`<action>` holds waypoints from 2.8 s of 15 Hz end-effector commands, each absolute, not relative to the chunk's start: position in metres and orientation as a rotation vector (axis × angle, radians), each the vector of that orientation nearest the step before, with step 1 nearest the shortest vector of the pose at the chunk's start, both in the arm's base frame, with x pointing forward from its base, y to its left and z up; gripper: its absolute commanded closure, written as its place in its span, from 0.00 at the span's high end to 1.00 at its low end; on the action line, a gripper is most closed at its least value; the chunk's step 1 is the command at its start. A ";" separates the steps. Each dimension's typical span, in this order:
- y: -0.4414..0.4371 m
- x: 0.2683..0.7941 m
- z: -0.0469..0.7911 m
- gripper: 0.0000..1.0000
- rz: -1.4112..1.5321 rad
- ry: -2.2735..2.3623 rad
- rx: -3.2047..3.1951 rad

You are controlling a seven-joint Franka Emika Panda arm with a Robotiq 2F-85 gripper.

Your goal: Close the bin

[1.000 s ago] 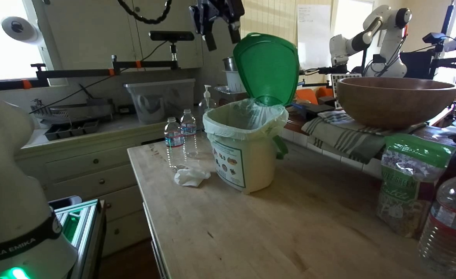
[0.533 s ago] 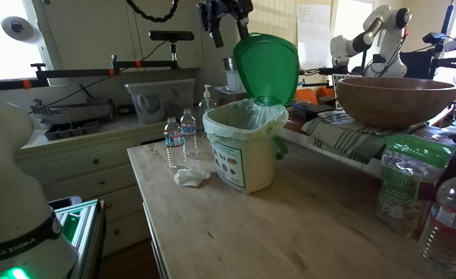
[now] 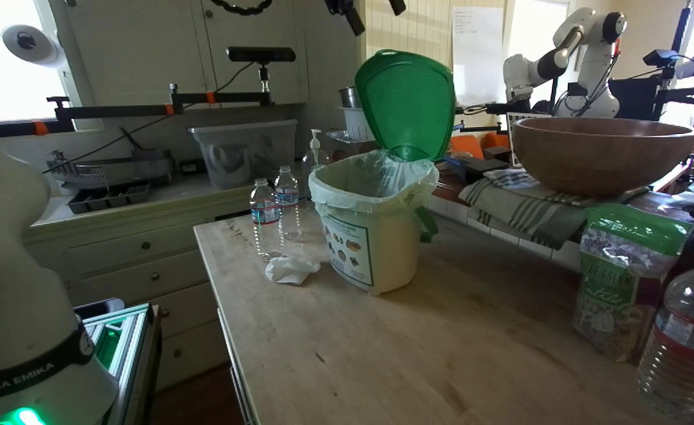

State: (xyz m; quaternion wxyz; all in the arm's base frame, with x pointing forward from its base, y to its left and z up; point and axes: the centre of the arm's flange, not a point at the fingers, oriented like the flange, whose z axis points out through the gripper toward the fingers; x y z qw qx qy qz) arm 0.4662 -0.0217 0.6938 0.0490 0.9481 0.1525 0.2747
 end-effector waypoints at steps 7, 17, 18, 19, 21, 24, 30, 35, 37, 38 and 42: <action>-0.008 0.526 0.702 1.00 1.048 0.466 2.959; -0.006 0.553 0.678 1.00 0.997 0.435 3.039; -0.007 0.554 0.675 1.00 0.985 0.435 3.042; -0.008 0.554 0.672 1.00 0.970 0.437 3.046; -0.010 0.556 0.666 1.00 0.951 0.433 3.054; -0.010 0.557 0.660 1.00 0.948 0.423 3.081; -0.010 0.555 0.649 1.00 0.833 0.420 3.132; -0.012 0.548 0.649 1.00 0.715 0.435 3.154; -0.015 0.546 0.644 1.00 0.664 0.430 3.167; -0.016 0.546 0.641 1.00 0.632 0.430 3.173; -0.020 0.543 0.625 1.00 0.479 0.425 3.201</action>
